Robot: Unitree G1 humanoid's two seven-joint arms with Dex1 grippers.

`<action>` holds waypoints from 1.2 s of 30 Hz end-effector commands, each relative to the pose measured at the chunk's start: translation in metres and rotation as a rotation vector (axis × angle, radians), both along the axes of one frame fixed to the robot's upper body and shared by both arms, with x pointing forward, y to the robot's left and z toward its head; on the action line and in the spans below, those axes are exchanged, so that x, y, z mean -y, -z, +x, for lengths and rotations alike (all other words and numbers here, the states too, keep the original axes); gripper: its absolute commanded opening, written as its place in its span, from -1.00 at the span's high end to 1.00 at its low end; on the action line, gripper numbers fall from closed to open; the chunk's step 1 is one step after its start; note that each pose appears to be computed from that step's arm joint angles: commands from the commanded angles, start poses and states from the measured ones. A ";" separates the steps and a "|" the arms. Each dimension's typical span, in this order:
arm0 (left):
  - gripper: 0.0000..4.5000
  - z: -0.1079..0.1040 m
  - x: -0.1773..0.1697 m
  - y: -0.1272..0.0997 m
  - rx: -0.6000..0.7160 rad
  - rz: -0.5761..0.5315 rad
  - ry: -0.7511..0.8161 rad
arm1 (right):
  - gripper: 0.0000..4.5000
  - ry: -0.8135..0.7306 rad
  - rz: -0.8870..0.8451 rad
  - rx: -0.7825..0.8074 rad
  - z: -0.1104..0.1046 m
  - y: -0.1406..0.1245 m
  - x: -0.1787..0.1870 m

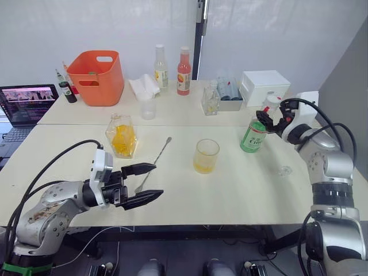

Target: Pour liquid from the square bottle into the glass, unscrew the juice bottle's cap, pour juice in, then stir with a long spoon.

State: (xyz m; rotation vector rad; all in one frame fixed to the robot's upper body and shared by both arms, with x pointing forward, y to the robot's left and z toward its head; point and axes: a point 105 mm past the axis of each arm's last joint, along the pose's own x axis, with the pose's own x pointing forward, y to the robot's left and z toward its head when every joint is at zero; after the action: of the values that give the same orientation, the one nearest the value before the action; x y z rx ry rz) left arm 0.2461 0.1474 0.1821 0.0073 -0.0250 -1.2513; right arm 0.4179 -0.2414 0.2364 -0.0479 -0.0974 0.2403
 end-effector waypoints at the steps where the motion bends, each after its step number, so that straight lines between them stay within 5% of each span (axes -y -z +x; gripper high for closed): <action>1: -0.99 -0.001 0.009 -0.013 0.037 -0.022 0.020 | -1.00 -0.016 -0.019 0.068 0.002 -0.019 -0.002; 6: -0.99 0.001 0.017 -0.016 0.040 -0.035 0.019 | -1.00 -0.027 -0.011 0.065 0.007 -0.015 -0.004; 16: -1.00 0.000 0.018 -0.022 0.039 -0.038 0.016 | 0.37 -0.020 0.009 0.080 0.009 -0.018 0.000; 25: -1.00 0.003 0.020 -0.024 0.040 -0.038 0.016 | 0.39 -0.030 0.003 0.104 0.002 -0.026 0.000; 31: -1.00 0.008 0.020 -0.027 0.043 -0.039 0.020 | 0.39 -0.077 -0.037 0.134 -0.034 -0.042 0.000; 36: -1.00 0.010 0.018 -0.026 0.038 -0.028 0.033 | 0.39 -0.212 -0.058 0.152 -0.085 -0.054 -0.020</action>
State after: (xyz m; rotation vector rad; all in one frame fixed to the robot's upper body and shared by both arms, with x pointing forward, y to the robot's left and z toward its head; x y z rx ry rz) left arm 0.2590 0.1308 0.2009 -0.0203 -0.0522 -1.2599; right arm 0.3569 -0.2334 0.2520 -0.0881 -0.1172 0.3866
